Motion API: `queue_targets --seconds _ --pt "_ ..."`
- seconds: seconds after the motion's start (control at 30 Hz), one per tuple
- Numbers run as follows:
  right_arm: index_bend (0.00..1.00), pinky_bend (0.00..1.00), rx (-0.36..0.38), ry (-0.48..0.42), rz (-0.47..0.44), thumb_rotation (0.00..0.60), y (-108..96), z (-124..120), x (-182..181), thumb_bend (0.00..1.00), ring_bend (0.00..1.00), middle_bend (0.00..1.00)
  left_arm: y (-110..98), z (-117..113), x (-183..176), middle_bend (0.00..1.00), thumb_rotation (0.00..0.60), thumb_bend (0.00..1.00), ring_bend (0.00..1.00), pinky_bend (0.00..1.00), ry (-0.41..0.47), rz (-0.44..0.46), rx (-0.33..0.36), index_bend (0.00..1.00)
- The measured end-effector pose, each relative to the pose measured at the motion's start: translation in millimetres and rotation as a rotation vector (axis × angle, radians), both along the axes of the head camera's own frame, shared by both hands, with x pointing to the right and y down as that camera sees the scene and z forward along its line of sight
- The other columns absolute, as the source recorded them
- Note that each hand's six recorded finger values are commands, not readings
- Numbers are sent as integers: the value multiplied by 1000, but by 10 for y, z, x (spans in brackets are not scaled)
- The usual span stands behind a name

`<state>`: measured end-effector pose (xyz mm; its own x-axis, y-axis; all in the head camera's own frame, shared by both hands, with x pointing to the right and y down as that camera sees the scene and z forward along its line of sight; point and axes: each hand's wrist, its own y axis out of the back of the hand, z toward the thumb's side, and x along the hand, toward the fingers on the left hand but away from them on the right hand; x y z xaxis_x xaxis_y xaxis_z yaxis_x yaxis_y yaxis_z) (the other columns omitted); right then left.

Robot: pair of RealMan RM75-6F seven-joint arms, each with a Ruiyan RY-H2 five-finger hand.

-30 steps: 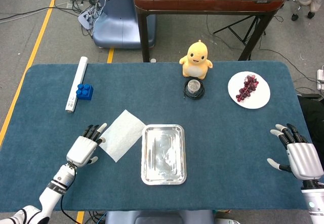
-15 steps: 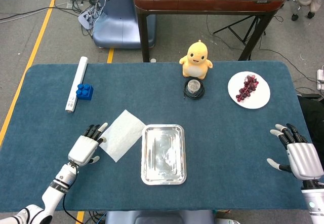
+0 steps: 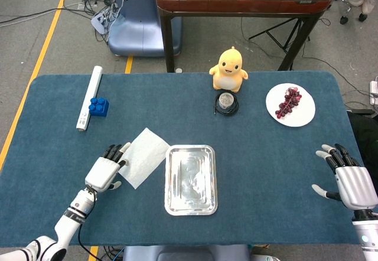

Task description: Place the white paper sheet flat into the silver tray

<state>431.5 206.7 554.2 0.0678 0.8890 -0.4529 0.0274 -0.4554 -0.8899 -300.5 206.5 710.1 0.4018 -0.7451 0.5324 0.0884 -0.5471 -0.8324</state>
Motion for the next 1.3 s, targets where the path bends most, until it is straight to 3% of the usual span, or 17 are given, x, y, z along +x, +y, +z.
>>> queue_targets --seconds 1.07,1.3 --pt "248 297 -2 -13 6 600 -6 -12 8 28 84 188 20 129 60 0 600 132 0 114 65 -47 19 478" --pt "248 297 -4 -13 7 600 -6 -8 8 28 84 188 25 131 54 0 600 247 0 121 72 -56 20 485"
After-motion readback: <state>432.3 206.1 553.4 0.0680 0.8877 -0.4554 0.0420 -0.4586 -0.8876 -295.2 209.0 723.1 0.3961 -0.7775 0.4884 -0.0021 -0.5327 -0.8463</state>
